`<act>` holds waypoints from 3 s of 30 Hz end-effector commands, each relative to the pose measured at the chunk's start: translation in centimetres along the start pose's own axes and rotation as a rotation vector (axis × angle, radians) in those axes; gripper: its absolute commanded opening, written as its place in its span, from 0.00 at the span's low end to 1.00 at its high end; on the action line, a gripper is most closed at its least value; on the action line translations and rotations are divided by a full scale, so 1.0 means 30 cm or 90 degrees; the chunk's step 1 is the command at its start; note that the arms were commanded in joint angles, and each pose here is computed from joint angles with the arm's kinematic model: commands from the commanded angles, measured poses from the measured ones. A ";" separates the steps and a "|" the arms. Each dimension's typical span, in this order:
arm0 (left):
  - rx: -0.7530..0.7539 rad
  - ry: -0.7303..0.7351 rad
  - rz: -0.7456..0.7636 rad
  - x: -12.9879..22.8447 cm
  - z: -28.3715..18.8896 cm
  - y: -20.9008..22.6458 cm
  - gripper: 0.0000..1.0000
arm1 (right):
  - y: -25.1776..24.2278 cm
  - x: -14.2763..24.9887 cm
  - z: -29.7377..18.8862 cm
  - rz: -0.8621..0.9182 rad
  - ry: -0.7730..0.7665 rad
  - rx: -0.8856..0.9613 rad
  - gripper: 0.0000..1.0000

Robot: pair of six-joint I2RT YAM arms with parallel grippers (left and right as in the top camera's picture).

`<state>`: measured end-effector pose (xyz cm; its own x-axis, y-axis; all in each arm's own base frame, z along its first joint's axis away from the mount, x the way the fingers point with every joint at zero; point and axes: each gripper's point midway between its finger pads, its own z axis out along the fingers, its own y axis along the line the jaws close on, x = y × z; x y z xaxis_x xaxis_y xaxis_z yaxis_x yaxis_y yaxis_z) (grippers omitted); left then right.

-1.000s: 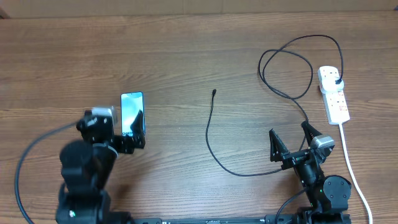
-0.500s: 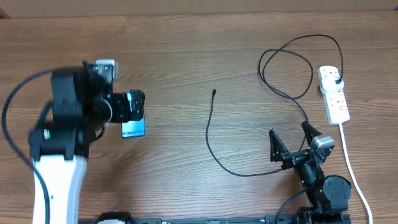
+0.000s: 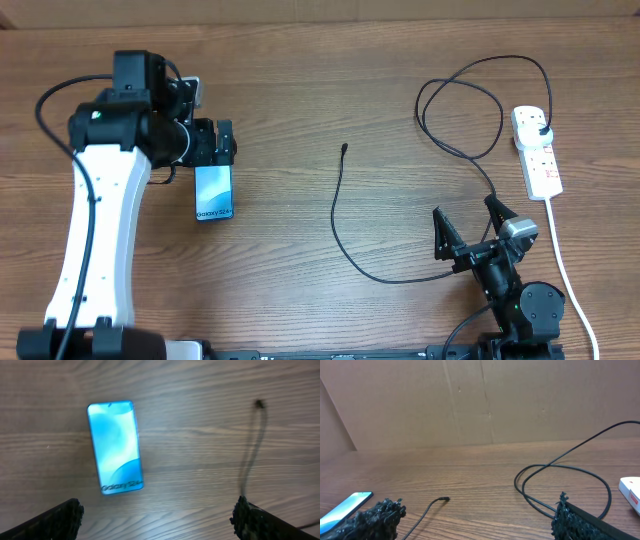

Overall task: Plug charger to phone and switch on socket
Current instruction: 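Move the left gripper forward over the smartphone and lower onto it, then close the left gripper on the smartphone's bottom edge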

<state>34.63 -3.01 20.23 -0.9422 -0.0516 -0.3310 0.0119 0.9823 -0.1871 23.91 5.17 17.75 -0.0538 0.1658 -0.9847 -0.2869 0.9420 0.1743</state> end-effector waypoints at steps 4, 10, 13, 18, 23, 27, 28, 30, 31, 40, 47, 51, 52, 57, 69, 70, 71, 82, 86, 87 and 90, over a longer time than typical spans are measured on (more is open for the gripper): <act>-0.098 0.093 -0.016 0.014 0.147 0.123 1.00 | 0.003 0.006 0.000 -0.002 -0.002 -0.003 1.00; -0.111 0.157 -0.029 0.039 0.270 0.156 1.00 | 0.003 0.006 0.000 -0.002 -0.002 -0.003 1.00; -0.117 0.184 -0.032 0.052 0.329 0.173 1.00 | 0.003 0.006 0.000 -0.002 -0.002 -0.003 1.00; -0.118 0.209 -0.034 0.062 0.407 0.187 0.99 | 0.003 0.006 0.000 -0.002 -0.002 -0.003 1.00; -0.118 0.216 -0.035 0.058 0.479 0.200 1.00 | 0.003 0.006 0.000 -0.002 -0.002 -0.003 1.00; -0.117 0.238 -0.034 0.077 0.539 0.205 1.00 | 0.003 0.006 0.000 -0.002 -0.002 -0.003 1.00; -0.117 0.244 -0.034 0.083 0.552 0.205 0.99 | 0.003 0.006 0.000 -0.002 -0.002 -0.003 1.00; -0.118 0.256 -0.035 0.095 0.574 0.209 1.00 | 0.003 0.006 0.000 -0.002 -0.002 -0.003 1.00; -0.121 0.261 -0.040 0.101 0.584 0.214 1.00 | 0.003 0.006 0.000 -0.002 -0.002 -0.003 1.00; -0.127 0.257 -0.043 0.098 0.625 0.226 1.00 | 0.003 0.006 0.000 -0.002 -0.002 -0.003 1.00; -0.127 0.267 -0.044 0.130 0.644 0.231 1.00 | 0.003 0.006 0.000 -0.002 -0.002 -0.003 1.00; -0.127 0.276 -0.046 0.148 0.647 0.235 1.00 | 0.003 0.006 0.000 -0.002 -0.002 -0.003 1.00; -0.128 0.277 -0.046 0.148 0.647 0.234 1.00 | 0.003 0.006 0.000 -0.002 -0.002 -0.004 1.00; -0.126 0.279 -0.054 0.152 0.646 0.232 1.00 | 0.003 0.006 0.000 -0.002 -0.002 -0.003 1.00; -0.127 0.308 -0.057 0.225 0.669 0.238 0.97 | 0.003 0.006 0.000 -0.002 -0.002 -0.003 1.00; -0.127 0.312 -0.061 0.236 0.672 0.237 0.97 | 0.003 0.006 0.000 -0.002 -0.002 -0.003 1.00; -0.125 0.315 -0.065 0.245 0.676 0.236 0.96 | 0.003 0.006 0.000 -0.002 -0.002 -0.003 1.00; -0.062 0.324 -0.098 0.265 0.693 0.145 0.89 | 0.003 0.006 0.000 -0.002 -0.002 -0.003 1.00; -0.059 0.326 -0.086 0.270 0.702 0.092 0.88 | 0.003 0.006 0.000 -0.002 -0.002 -0.003 1.00; -0.060 0.325 -0.085 0.271 0.705 0.078 0.89 | 0.003 0.006 0.000 -0.002 -0.002 -0.003 1.00; -0.063 0.323 -0.080 0.274 0.714 0.034 0.88 | 0.003 0.006 0.000 -0.002 -0.002 -0.003 1.00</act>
<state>36.23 -2.17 -0.27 -0.9904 -0.1098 0.0841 -0.1096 0.9939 0.0074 23.91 5.17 17.76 -0.0534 0.1658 -0.9847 -0.2870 0.9420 0.1742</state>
